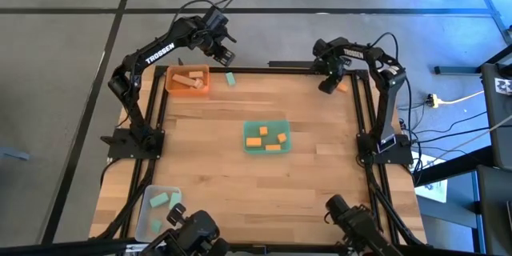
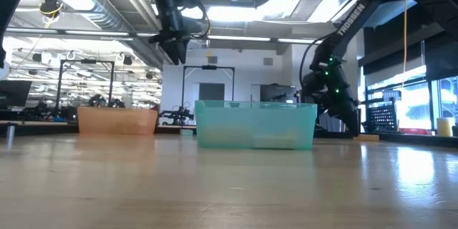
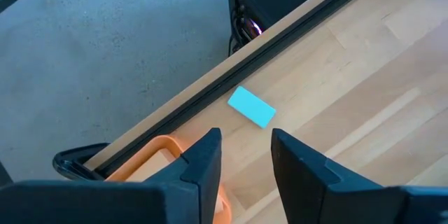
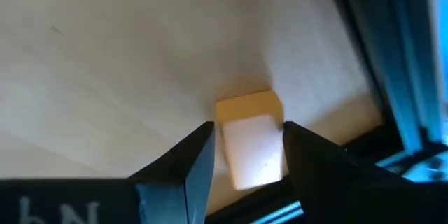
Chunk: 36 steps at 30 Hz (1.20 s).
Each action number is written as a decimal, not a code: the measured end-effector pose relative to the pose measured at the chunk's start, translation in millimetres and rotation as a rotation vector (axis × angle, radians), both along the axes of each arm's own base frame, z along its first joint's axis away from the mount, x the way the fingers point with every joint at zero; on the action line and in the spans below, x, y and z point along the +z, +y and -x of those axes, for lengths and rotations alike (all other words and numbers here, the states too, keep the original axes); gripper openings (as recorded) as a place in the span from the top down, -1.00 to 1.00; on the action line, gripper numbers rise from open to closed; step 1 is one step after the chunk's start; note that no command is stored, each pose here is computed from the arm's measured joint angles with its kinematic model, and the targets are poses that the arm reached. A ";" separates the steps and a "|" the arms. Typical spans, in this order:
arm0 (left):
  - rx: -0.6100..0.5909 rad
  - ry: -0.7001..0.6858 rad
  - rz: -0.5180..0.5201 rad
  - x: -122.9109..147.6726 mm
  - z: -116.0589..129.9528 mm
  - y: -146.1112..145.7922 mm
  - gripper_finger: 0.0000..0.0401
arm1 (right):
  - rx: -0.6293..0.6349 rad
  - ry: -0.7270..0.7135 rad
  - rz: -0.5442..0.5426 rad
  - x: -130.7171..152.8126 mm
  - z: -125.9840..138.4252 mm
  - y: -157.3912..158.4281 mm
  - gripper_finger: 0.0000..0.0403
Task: Sort & place blocks by color
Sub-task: Put the orange block into the light blue bin
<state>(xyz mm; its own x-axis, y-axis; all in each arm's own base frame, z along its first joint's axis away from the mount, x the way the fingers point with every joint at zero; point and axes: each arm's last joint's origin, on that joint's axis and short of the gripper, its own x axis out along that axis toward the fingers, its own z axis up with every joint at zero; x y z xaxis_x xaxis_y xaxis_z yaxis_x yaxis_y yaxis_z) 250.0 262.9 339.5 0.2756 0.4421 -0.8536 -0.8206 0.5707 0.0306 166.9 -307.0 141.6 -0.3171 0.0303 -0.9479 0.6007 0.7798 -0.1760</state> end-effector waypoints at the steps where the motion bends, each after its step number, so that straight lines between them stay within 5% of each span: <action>1: 0.000 0.000 0.000 0.0 0.0 0.0 0.42 | -0.009 -0.019 -0.011 -0.2 0.9 -0.4 0.16; 24: -0.007 0.000 0.001 0.0 -1.7 -1.7 0.43 | -0.063 -0.089 -0.100 -18.7 6.3 -6.9 0.18; 29: -0.022 0.001 0.000 0.0 -5.3 -5.3 0.44 | -0.068 -0.083 -0.094 -19.2 1.1 -4.1 0.35; 36: -0.036 0.001 0.000 0.0 -8.6 -8.6 0.44 | -0.020 -0.079 -0.100 -13.8 -16.1 0.7 0.36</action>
